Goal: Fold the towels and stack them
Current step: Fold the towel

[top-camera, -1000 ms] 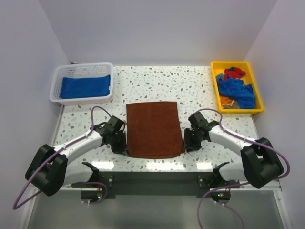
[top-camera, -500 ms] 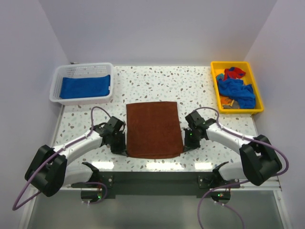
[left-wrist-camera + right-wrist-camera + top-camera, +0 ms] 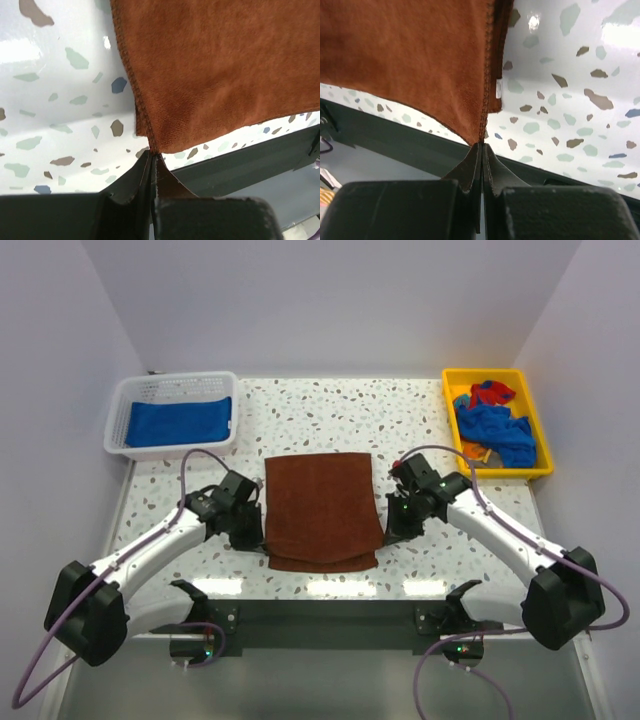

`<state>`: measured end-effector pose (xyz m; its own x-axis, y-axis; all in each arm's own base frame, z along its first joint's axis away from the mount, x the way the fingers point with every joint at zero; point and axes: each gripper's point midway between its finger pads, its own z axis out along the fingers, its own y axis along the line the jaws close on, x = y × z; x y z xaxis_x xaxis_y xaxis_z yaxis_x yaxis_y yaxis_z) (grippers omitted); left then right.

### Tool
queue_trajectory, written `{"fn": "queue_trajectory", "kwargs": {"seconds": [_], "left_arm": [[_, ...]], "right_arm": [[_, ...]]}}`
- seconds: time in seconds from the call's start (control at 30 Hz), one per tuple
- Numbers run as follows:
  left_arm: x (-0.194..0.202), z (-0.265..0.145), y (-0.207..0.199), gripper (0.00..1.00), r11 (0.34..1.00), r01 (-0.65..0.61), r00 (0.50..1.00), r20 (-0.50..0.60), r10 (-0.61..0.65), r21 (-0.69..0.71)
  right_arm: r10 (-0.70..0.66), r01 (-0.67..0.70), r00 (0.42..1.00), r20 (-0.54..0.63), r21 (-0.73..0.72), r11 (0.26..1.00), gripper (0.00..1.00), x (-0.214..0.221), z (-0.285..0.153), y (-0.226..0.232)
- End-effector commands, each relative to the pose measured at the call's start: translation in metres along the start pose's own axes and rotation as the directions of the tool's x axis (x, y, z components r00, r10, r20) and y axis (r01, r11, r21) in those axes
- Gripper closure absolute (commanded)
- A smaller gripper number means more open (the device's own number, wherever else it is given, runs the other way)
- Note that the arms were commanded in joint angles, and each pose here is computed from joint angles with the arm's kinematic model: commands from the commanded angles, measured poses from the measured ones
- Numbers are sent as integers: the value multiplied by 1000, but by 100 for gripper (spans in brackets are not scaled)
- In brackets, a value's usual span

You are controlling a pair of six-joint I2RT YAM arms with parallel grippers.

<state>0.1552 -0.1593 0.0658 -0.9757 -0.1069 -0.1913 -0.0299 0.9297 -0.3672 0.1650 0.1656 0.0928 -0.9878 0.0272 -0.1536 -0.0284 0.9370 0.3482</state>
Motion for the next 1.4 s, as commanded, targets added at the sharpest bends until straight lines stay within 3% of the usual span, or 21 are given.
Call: {"fn": "queue_trajectory", "kwargs": {"seconds": [0.0, 0.33, 0.6, 0.67, 0.7, 0.8, 0.87, 0.9, 1.0, 1.13, 1.33, 1.37], "left_arm": [[12, -8, 7, 100, 1000, -19, 999, -38, 18, -20], [43, 27, 24, 100, 1000, -9, 988, -151, 6, -17], [54, 40, 26, 99, 1000, -2, 980, -198, 3, 7], [58, 39, 28, 91, 1000, 1, 979, -204, 0, 5], [58, 36, 25, 81, 1000, 0, 980, -199, 4, 17], [50, 25, 18, 58, 999, 2, 987, -162, 5, 38], [44, 16, 16, 50, 1000, 3, 991, -135, 0, 22], [32, 8, 7, 41, 999, -7, 996, -92, 10, 39], [13, -10, -2, 35, 1000, -14, 999, -40, 15, 20], [-17, -24, -9, 39, 999, -51, 997, 57, 52, -16], [-47, -16, -66, 48, 972, -196, 975, 130, 180, 127], [-47, -6, -72, 49, 969, -216, 972, 115, 203, 121]], "right_arm": [[-16, 16, 997, -79, -1, 1000, 100, 26, -7, -6], [26, -18, 988, -152, 59, 998, 100, 54, 47, -41], [27, -9, 984, -179, 99, 995, 98, 57, 63, -51], [21, -4, 984, -175, 97, 995, 90, 55, 60, -50], [18, -2, 985, -170, 96, 995, 77, 55, 54, -49], [-8, 20, 992, -124, 96, 995, 61, 41, 36, -41], [-45, 50, 997, -61, 83, 995, 55, 20, 21, -29], [-58, 61, 998, -33, 101, 993, 55, 11, 17, -29], [-107, 97, 992, 70, 133, 986, 56, -28, 7, -20], [-162, 138, 968, 190, 137, 981, 64, -86, 8, -2], [-230, 209, 907, 353, 97, 973, 72, -177, 22, 31], [-229, 207, 915, 331, 101, 973, 75, -184, 37, 29]]}}
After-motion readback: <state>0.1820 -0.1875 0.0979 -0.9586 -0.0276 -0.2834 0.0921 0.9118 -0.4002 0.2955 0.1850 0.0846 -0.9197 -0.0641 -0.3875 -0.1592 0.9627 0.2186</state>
